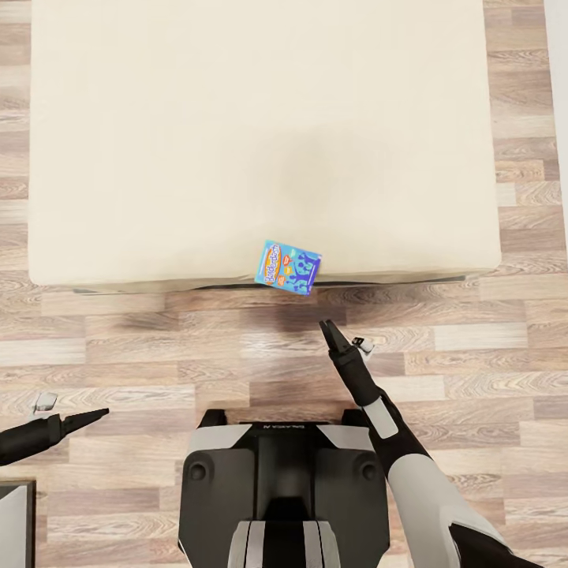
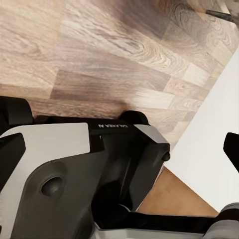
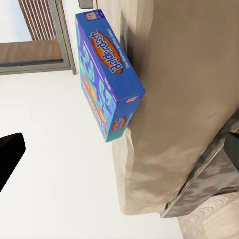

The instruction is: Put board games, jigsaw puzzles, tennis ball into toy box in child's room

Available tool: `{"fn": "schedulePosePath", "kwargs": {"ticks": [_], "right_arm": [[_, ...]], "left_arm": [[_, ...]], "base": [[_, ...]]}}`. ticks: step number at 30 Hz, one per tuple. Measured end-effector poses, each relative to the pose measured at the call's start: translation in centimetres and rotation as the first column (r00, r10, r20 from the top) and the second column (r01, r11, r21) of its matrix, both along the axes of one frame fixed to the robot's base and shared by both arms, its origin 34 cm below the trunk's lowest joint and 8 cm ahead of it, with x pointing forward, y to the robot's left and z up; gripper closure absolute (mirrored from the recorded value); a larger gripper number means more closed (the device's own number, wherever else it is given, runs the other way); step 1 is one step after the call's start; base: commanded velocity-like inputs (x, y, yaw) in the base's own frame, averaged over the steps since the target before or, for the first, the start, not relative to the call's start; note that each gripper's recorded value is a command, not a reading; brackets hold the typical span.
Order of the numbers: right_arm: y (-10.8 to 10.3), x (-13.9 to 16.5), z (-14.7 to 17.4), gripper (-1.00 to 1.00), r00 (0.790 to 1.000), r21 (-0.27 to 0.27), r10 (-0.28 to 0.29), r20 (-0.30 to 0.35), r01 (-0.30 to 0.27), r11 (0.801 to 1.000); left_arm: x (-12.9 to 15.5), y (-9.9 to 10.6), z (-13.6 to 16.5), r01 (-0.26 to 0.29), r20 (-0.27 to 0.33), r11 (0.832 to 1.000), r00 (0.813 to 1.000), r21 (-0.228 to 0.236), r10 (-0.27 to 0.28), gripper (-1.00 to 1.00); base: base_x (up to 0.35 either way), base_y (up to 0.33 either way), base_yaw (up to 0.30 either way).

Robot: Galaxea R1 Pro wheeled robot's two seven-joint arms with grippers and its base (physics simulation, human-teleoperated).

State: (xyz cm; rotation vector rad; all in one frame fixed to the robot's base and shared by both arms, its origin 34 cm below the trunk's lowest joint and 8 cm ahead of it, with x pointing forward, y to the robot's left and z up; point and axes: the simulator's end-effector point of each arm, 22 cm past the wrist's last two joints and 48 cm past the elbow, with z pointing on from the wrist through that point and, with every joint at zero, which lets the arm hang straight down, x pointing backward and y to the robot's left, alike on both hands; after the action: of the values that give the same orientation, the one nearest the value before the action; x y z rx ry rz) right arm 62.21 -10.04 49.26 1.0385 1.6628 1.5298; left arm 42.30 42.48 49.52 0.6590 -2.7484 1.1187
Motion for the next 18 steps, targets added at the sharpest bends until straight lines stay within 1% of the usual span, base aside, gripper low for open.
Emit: {"fn": "schedulePosePath", "kwargs": {"ticks": [14, 18], "right_arm": [[0.29, 0.06, 0.17, -1.00, 1.000, 0.008, -0.001, 0.003, 0.001, 1.000], [0.38, 0.05, 0.21, -1.00, 1.000, 0.009, 0.000, 0.003, 0.000, 1.000]], "left_arm": [[0.01, -0.01, 0.02, -0.001, 0.000, 1.000, 1.000, -0.001, 0.001, -1.00], [0.00, -0.01, 0.03, -0.001, 0.000, 1.000, 1.000, -0.001, 0.001, -1.00]], "base": [[0.001, 0.001, 0.000], [0.080, 0.058, 0.000]]}}
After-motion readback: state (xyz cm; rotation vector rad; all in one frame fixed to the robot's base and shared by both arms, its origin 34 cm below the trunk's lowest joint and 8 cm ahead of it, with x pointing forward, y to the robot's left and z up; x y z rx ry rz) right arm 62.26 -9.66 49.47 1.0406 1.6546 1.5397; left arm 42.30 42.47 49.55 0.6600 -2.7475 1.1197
